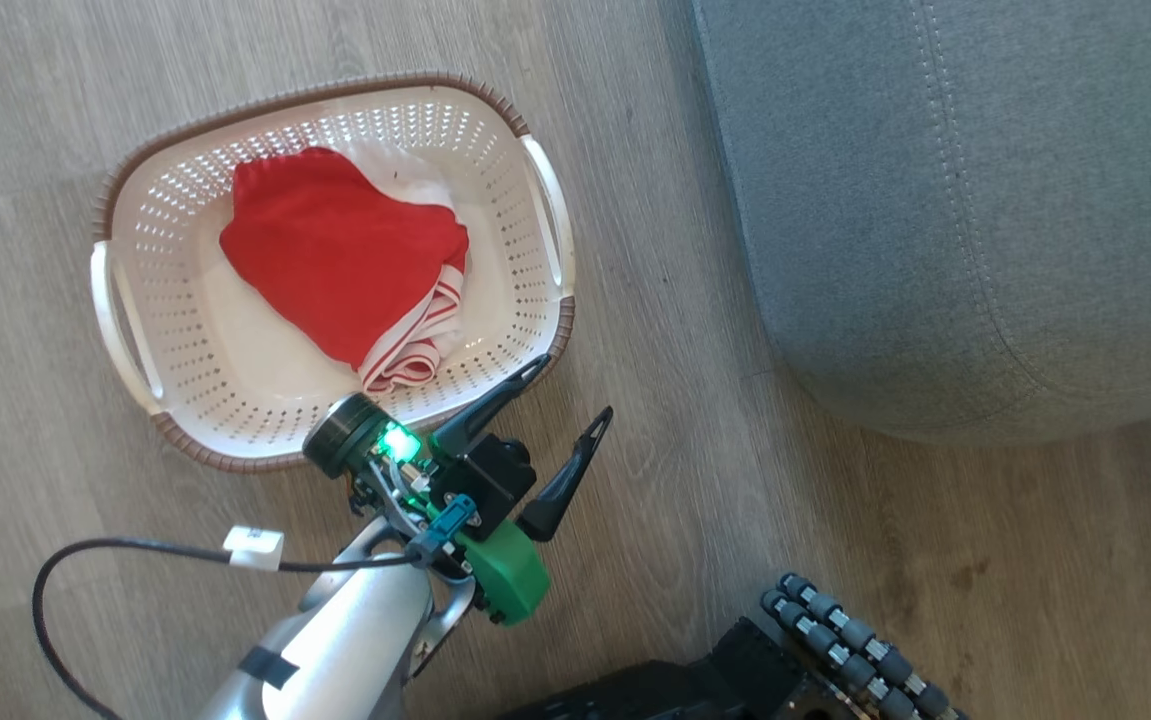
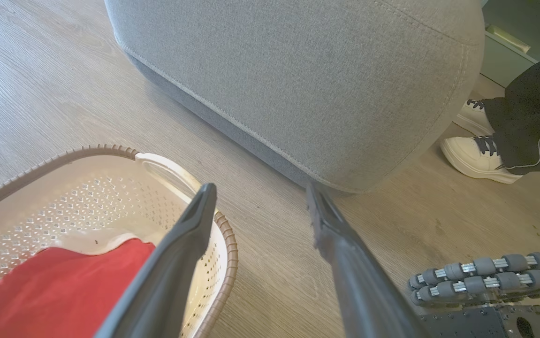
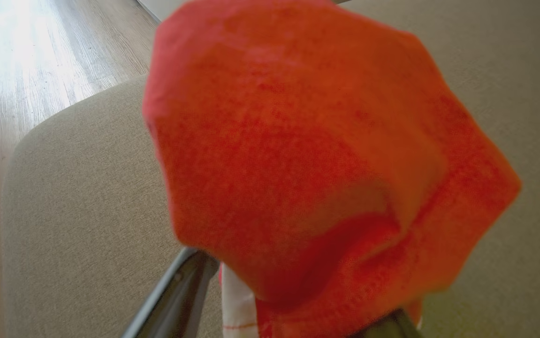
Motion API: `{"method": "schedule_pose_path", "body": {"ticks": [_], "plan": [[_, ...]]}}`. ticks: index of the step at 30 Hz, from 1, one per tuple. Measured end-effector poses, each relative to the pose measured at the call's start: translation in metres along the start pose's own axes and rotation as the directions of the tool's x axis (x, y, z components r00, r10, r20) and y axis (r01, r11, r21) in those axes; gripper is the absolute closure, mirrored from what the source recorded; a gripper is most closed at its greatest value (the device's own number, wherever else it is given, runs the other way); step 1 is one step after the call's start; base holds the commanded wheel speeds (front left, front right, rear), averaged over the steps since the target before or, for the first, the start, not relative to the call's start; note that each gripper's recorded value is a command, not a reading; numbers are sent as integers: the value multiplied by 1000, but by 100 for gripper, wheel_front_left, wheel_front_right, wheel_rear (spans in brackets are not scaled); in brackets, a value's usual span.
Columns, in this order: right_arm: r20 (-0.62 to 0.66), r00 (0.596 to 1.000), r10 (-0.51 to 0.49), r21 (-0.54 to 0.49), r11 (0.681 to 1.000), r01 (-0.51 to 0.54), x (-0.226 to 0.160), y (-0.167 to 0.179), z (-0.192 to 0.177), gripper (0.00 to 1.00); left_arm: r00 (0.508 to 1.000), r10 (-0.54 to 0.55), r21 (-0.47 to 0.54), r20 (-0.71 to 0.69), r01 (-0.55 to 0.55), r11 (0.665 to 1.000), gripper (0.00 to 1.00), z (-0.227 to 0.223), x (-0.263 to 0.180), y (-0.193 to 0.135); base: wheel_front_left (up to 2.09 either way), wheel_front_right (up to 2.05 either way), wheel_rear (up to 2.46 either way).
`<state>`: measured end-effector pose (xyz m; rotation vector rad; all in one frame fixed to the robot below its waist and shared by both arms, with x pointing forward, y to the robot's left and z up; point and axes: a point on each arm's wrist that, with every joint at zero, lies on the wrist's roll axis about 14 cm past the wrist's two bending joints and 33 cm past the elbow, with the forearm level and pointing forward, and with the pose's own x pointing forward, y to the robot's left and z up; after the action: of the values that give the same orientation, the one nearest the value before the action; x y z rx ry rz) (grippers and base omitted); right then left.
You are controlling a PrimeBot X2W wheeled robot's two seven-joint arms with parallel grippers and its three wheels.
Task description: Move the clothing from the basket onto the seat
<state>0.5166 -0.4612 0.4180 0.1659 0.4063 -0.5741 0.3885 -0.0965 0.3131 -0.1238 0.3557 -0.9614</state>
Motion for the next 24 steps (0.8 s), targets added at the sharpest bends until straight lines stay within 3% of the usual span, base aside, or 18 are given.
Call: {"method": "schedule_pose_path", "body": {"ticks": [14, 19, 24], "plan": [[33, 999, 20, -18, 1000, -19, -31, -12, 41, 0, 998, -12, 73, 60, 8, 997, 0, 41, -6, -17, 0, 0, 0], [29, 1000, -7, -47, 999, 9, -57, -40, 64, 0, 992, -3, 90, 128, -8, 996, 0, 76, -11, -30, 0, 0, 0], [83, 997, 4, -31, 1000, -1, -78, -46, 91, 0, 987, 11, 96, 162, -27, 995, 0, 94, -26, -43, 0, 0, 0]]}}
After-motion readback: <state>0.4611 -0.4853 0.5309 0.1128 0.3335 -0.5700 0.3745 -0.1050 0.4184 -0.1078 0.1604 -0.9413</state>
